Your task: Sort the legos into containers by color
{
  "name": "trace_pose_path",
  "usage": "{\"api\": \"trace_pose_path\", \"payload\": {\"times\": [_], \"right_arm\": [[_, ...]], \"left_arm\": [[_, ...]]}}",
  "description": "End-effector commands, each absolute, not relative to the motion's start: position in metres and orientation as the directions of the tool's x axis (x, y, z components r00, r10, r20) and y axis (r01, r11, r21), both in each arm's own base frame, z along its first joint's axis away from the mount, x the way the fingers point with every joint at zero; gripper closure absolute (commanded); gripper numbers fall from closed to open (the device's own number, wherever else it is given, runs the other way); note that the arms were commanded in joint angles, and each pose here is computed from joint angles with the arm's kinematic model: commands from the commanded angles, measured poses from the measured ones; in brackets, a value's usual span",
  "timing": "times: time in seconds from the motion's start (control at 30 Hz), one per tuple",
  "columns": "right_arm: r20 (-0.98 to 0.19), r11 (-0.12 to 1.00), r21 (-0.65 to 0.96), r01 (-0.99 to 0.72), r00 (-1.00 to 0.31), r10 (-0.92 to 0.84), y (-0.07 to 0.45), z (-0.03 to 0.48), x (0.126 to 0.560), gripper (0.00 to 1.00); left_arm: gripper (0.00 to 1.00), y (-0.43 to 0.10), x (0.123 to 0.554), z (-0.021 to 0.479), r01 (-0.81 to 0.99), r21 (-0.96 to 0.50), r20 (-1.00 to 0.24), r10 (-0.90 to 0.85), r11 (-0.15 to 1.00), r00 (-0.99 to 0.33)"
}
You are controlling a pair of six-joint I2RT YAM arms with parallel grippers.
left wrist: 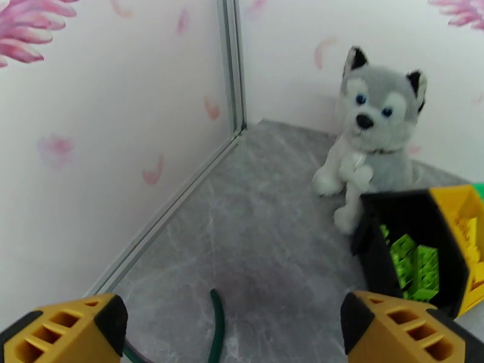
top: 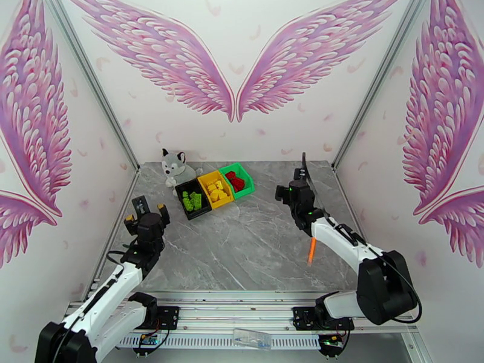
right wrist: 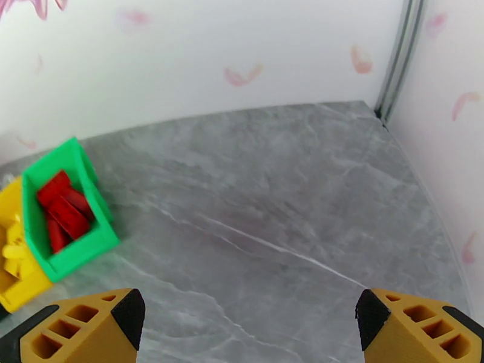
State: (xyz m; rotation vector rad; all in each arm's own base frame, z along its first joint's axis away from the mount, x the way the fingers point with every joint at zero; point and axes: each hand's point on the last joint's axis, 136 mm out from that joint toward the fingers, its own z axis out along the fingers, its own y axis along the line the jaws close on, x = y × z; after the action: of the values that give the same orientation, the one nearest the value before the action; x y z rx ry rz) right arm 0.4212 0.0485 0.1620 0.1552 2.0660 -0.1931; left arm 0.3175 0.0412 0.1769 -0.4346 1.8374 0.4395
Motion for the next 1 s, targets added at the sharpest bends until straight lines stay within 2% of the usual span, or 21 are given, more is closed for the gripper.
{"api": "trace_pose_path", "payload": {"times": [0.0,0.17,0.23,0.3,0.33,0.4,0.43,0.63,0.67,0.7,0.97], "right_arm": [[-0.883,0.962,-0.154,0.224,-0.467,-0.033,0.036,0.154,0.429,0.01],[-0.912,0.964,-0.171,0.204,-0.403,-0.076,0.038,0.157,0.451,0.01],[-0.930,0.970,-0.142,0.196,-0.363,-0.063,0.039,0.160,0.460,0.01],[-0.943,0.978,-0.129,0.165,-0.326,-0.069,0.042,0.157,0.465,0.01],[-0.944,0.979,-0.120,0.163,-0.323,-0.062,0.041,0.153,0.467,0.01],[-0.942,0.984,-0.092,0.155,-0.332,-0.036,0.037,0.136,0.469,0.01],[-0.944,0.986,-0.082,0.147,-0.329,-0.030,0.036,0.128,0.470,0.01],[-0.919,0.996,-0.060,0.068,-0.393,-0.028,0.044,0.117,0.483,0.01],[-0.919,0.997,-0.062,0.054,-0.393,-0.036,0.046,0.117,0.485,0.01],[-0.918,0.997,-0.063,0.043,-0.394,-0.041,0.048,0.117,0.485,0.01],[-0.959,0.999,-0.034,-0.023,-0.282,-0.039,0.056,0.132,0.464,0.01]], "left_arm": [[0.01,0.046,0.331,0.175,-0.518,0.094,-0.969,-0.042,0.850,-0.245],[0.01,0.050,0.357,0.147,-0.509,0.059,-0.971,-0.069,0.859,-0.229],[0.01,0.047,0.374,0.140,-0.463,0.115,-0.953,-0.034,0.879,-0.302],[0.01,0.047,0.387,0.141,-0.439,0.162,-0.950,0.018,0.884,-0.313],[0.01,0.050,0.392,0.139,-0.425,0.132,-0.959,0.007,0.896,-0.284],[0.01,0.063,0.394,0.129,-0.435,0.075,-0.963,-0.048,0.897,-0.267],[0.01,0.064,0.393,0.126,-0.431,0.075,-0.952,-0.063,0.899,-0.299],[0.01,0.038,0.393,0.118,-0.273,0.063,-0.967,-0.009,0.960,-0.254],[0.01,0.040,0.392,0.122,-0.287,0.059,-0.979,0.000,0.956,-0.202],[0.01,0.043,0.391,0.118,-0.307,0.056,-0.974,-0.016,0.950,-0.228],[0.01,0.045,0.392,0.118,-0.310,0.052,-0.971,-0.025,0.949,-0.237]]}}
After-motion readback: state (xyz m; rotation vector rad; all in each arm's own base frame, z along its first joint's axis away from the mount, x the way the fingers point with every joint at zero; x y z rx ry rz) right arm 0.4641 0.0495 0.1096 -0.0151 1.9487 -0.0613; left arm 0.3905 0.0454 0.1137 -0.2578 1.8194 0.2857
